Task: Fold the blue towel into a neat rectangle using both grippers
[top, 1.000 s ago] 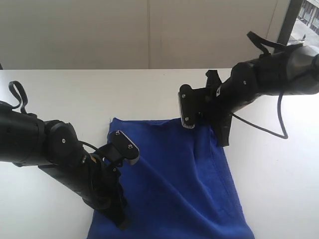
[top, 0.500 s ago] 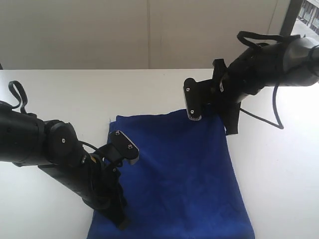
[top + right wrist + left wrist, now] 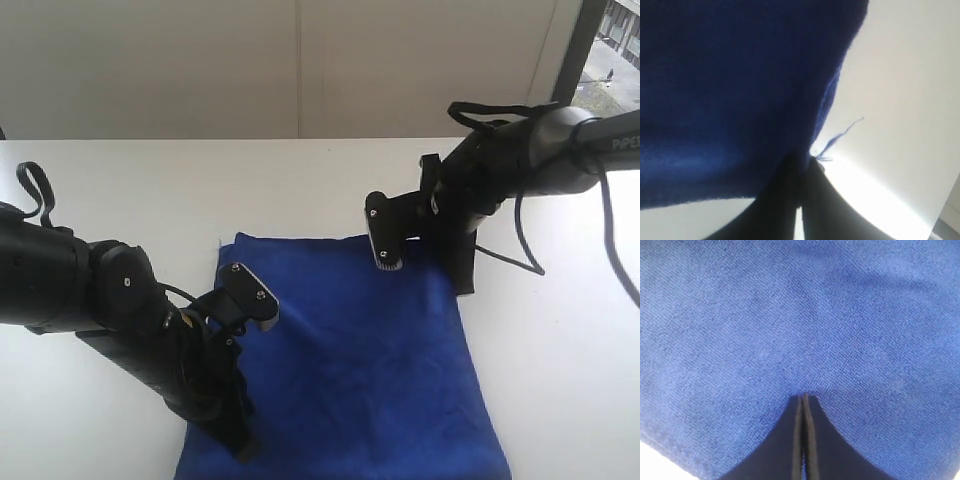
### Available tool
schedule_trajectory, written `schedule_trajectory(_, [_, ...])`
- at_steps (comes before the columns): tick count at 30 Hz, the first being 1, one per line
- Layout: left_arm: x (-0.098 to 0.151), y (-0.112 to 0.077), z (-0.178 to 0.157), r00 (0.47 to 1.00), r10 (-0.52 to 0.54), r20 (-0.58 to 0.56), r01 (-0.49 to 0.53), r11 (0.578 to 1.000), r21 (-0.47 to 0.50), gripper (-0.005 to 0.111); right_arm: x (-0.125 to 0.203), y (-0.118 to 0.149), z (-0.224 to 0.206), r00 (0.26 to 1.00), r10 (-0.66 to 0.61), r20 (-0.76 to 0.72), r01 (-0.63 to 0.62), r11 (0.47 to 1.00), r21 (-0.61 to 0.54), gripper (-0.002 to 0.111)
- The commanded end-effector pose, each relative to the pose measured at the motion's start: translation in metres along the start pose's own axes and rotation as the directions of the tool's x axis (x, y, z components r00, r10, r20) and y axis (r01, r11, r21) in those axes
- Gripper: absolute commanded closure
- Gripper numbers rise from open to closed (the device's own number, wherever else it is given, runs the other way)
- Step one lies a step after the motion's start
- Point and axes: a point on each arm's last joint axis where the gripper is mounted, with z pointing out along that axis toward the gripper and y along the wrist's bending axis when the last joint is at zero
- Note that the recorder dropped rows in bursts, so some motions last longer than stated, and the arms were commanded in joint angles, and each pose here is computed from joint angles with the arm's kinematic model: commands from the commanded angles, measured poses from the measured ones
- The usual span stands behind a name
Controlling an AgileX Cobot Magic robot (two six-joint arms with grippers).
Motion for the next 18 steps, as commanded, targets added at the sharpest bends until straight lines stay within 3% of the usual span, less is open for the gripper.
schedule_trajectory(1, [0.015, -0.008, 0.005, 0.994, 0.001, -0.106, 0.007, 0.997, 0.073, 0.107, -0.005, -0.007, 0.006, 0.995, 0.084, 0.059, -0.088, 0.994, 0.068, 0.108])
schedule_trajectory(5, [0.015, -0.008, 0.005, 0.994, -0.001, -0.106, 0.009, 0.997, 0.073, 0.107, -0.004, -0.008, 0.010, 0.987, 0.140, 0.079, -0.147, 0.985, 0.092, 0.096])
schedule_trajectory(12, [0.015, -0.008, 0.005, 0.995, -0.006, -0.104, 0.014, 0.997, 0.075, 0.107, 0.005, -0.008, 0.014, 0.989, 0.145, 0.023, -0.147, 0.984, 0.103, 0.050])
schedule_trajectory(18, [0.015, -0.009, 0.005, 0.995, -0.007, -0.103, 0.015, 0.997, 0.076, 0.107, 0.008, -0.013, 0.009, 0.984, 0.176, 0.008, -0.175, 0.974, 0.142, 0.050])
